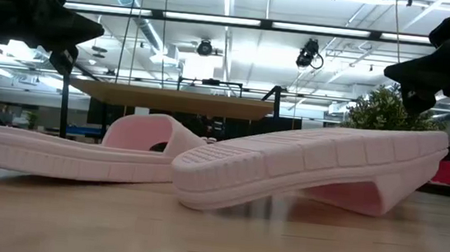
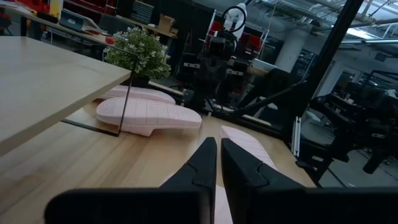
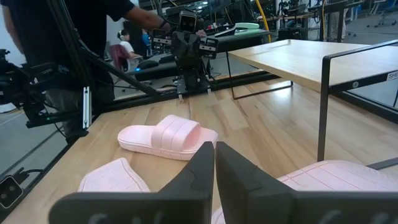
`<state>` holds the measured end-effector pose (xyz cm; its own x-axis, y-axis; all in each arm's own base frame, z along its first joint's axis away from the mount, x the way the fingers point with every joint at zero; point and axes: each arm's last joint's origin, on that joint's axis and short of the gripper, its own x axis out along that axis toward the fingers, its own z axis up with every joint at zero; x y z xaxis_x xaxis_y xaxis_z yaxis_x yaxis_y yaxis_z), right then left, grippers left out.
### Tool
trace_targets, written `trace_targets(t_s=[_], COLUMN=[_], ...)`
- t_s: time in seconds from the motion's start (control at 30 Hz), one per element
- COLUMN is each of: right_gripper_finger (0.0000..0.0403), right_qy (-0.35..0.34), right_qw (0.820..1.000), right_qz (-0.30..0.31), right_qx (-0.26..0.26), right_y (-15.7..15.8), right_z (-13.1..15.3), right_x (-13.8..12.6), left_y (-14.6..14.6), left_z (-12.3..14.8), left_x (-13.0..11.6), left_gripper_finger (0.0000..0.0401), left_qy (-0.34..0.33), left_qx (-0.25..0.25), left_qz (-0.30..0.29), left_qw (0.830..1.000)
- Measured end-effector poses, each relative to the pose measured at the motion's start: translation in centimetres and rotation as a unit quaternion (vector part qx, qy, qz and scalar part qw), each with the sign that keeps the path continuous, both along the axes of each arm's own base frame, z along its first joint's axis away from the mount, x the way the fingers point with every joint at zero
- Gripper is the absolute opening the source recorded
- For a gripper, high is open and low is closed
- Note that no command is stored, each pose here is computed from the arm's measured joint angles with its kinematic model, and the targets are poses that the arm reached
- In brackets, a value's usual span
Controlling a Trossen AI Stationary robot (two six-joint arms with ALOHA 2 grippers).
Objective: Pick and place slides into the shelf
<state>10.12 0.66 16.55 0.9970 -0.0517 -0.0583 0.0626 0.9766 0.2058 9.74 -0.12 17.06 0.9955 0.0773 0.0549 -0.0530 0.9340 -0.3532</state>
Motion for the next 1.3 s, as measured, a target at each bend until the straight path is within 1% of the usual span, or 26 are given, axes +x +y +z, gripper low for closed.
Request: trace_targets(t_s=[0.2,0.53,0.93,1.3], right_gripper_finger=[0.0023,0.0023,0.0023,0.0023], right_qy=[0.0,0.0,0.0,0.0], right_qw=[1.0,1.0,1.0,1.0], right_qz=[0.0,0.0,0.0,0.0], right_qx=[0.0,0.0,0.0,0.0], right_y=[0.0,0.0,0.0,0.0], right_z=[0.0,-0.01,-0.01,0.0], right_x=[0.0,0.0,0.0,0.0], left_y=[0.0,0.0,0.0,0.0], left_z=[-0.01,0.0,0.0,0.0], left_x=[0.0,0.0,0.0,0.0], left_gripper_finger=[0.0037,0.0023,0.0039,0.0023], left_qy=[0.0,0.0,0.0,0.0], left_qx=[0.0,0.0,0.0,0.0], left_qz=[0.0,0.0,0.0,0.0], left_qw=[1.0,1.0,1.0,1.0])
